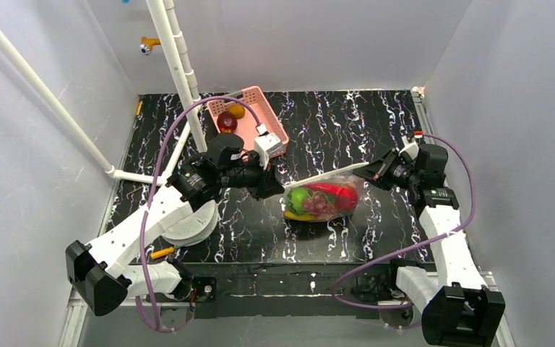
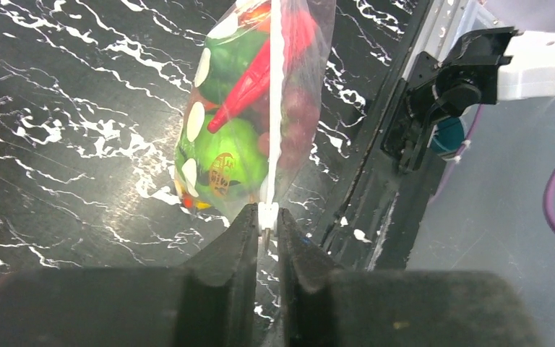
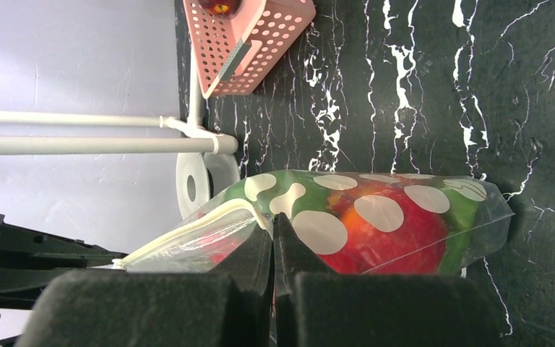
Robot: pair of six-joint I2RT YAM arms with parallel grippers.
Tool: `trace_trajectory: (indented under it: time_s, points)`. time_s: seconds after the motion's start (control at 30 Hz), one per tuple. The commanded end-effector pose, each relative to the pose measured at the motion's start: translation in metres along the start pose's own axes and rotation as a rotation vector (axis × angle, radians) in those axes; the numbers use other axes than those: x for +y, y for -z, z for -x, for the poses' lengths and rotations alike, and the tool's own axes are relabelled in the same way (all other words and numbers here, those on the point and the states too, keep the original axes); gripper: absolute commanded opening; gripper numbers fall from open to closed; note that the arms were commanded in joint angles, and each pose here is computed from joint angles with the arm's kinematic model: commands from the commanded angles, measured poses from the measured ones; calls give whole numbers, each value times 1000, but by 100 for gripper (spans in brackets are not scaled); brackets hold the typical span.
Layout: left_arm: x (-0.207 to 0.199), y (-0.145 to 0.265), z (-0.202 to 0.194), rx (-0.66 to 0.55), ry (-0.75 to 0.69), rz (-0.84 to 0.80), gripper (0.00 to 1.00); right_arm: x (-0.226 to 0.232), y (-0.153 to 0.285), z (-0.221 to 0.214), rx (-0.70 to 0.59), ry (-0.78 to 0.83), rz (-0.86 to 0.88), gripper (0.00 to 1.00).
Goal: Place the food in the zip-top bag and seal the zipper
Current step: Zip the zipper food storage bag at the center of the board, then place the zipper food storage bag at the center of the board.
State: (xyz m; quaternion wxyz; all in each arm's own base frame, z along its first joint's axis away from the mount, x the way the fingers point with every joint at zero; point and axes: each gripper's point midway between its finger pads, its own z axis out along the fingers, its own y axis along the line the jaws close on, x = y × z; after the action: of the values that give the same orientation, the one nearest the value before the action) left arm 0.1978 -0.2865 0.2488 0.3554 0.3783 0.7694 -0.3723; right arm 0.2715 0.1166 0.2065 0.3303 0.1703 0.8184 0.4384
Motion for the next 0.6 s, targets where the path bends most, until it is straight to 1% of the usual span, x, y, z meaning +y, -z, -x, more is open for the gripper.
trace_trajectory:
  time_s: [0.0, 0.07, 0.1, 0.17, 0.27, 0.4, 0.57]
  points:
    - [4, 11, -4, 28, 16, 44, 21, -18, 4, 41, -172, 39, -104, 1]
    - [7, 9, -5, 42, 22, 55, 40, -21, 6, 42, -179, 43, -128, 1]
    - [8, 9, -4, 44, 23, 59, 47, -27, 9, 44, -189, 32, -173, 1]
    - [9, 9, -3, 41, 22, 67, 56, -40, 17, 49, -226, 12, -282, 1]
    - [11, 12, 1, 26, 14, 88, 63, -69, 40, 62, -335, -31, -500, 1]
    - [12, 18, 5, 6, -2, 106, 65, -102, 74, 74, -467, -112, -758, 1]
    - [12, 21, 5, -1, -9, 115, 66, -141, 110, 68, -559, -248, -1000, 1]
